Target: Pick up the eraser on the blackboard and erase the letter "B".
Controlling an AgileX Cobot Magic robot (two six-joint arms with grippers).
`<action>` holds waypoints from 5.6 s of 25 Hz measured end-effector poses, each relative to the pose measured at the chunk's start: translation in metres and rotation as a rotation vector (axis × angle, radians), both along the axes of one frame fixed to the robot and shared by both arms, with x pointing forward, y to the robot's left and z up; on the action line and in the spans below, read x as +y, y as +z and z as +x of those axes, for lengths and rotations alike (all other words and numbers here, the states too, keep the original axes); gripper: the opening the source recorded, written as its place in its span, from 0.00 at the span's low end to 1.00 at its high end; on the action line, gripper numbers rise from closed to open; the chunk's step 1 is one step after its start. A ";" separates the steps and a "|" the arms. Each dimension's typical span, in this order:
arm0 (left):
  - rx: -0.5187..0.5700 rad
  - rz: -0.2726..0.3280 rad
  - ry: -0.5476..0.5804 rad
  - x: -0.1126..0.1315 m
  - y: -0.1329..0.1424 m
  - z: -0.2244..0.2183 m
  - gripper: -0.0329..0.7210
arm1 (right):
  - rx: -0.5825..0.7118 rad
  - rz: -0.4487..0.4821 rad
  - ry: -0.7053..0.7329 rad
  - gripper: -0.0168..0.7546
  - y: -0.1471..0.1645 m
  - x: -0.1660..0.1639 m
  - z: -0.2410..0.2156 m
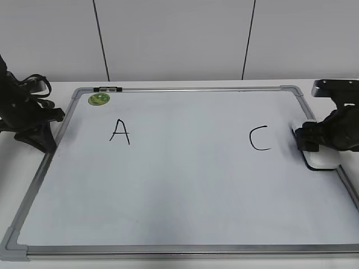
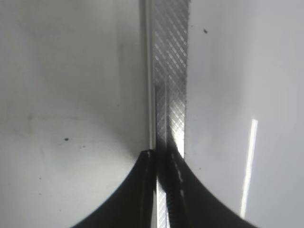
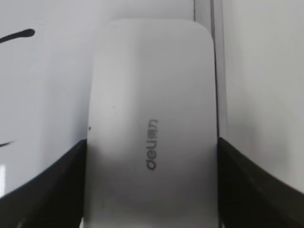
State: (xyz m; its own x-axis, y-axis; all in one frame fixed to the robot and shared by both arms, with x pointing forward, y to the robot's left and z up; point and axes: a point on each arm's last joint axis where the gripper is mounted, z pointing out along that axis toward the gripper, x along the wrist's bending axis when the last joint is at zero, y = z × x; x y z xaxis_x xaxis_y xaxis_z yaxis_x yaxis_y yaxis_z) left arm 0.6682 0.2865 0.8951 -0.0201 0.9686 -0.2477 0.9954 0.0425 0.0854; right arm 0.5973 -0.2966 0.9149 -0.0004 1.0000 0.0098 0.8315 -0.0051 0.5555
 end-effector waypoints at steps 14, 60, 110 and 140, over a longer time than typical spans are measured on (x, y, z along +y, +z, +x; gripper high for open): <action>0.000 0.000 0.000 0.000 0.000 0.000 0.12 | 0.010 0.000 0.000 0.84 0.001 0.000 -0.002; -0.430 -0.027 -0.230 -0.041 0.267 -0.201 0.50 | -0.260 -0.112 0.061 0.79 0.237 -0.005 -0.252; -0.614 0.132 -0.149 -0.001 0.151 -0.376 0.38 | -0.160 -0.087 0.040 0.79 0.127 -0.006 -0.328; -0.976 0.203 0.050 0.006 0.160 -0.435 0.36 | -0.438 -0.092 0.000 0.79 0.130 -0.006 -0.369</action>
State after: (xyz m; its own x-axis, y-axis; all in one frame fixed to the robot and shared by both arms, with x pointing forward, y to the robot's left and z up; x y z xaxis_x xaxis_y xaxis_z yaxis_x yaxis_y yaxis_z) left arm 0.2329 0.2921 1.0546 0.0620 0.9980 -0.0073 0.4831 -0.0236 0.8752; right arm 0.2279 -0.3028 1.0449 0.0157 0.9967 -0.0802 0.5179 0.0605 0.8533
